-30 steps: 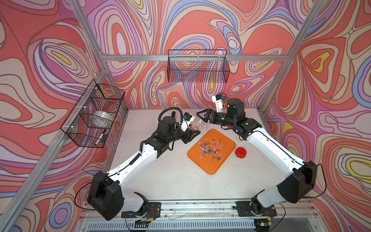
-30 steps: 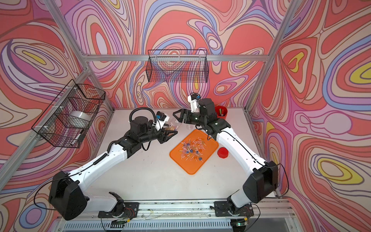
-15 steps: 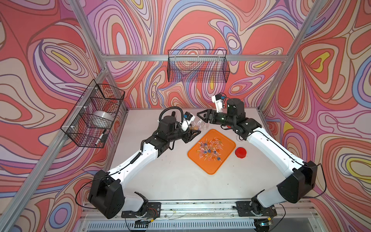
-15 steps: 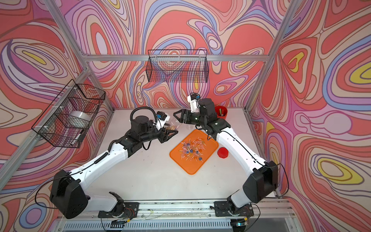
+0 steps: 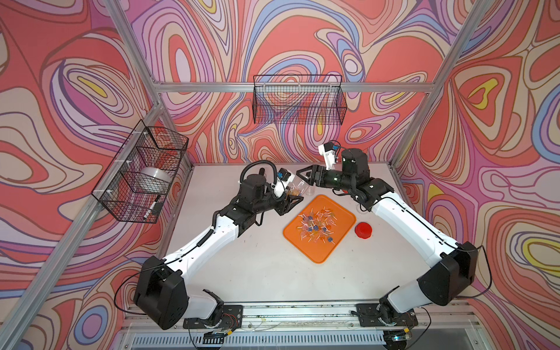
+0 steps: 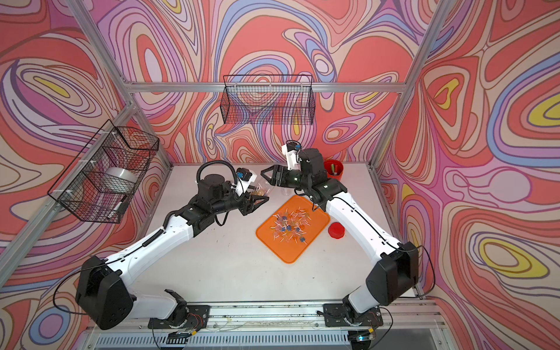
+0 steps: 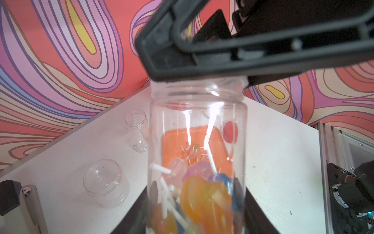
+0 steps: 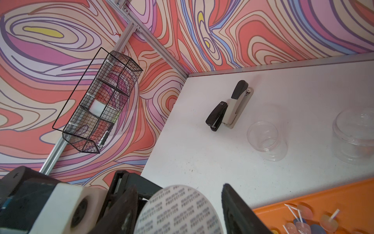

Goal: Pour the candies out of the jar
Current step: Unscrew the lid from the jar.

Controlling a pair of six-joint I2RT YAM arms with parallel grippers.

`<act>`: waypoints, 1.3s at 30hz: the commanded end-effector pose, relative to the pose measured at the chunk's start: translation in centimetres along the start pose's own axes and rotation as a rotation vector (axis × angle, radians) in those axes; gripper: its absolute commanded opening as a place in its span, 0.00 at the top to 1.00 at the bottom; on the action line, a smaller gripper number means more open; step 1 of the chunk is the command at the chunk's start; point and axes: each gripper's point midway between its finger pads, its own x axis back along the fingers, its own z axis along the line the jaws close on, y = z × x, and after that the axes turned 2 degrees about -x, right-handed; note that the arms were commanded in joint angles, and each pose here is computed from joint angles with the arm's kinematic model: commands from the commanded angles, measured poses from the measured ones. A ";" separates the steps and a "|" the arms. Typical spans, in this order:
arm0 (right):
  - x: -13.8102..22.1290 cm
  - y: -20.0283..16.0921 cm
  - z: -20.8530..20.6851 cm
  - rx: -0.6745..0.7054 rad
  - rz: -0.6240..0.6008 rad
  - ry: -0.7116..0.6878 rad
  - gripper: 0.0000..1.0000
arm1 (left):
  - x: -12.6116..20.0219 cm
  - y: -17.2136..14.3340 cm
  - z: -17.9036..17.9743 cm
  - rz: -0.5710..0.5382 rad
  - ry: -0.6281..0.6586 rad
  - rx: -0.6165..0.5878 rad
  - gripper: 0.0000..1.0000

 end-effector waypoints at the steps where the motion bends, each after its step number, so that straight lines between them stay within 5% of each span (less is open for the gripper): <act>1: -0.3 0.1 0.5 0.009 0.003 0.016 0.38 | 0.0 2.1 -0.3 -0.046 -0.015 -0.039 1.00; 9: 0.0 0.3 0.9 0.019 0.005 0.024 0.48 | -0.1 1.8 -0.5 -0.035 -0.024 -0.038 1.00; 23: 0.4 0.7 2.1 -0.022 0.062 0.096 0.51 | 0.1 0.5 -0.9 -0.019 -0.040 -0.064 1.00; 39: 1.7 0.0 3.4 0.151 0.108 0.195 0.56 | 0.6 1.5 -2.4 -0.056 -0.222 0.009 1.00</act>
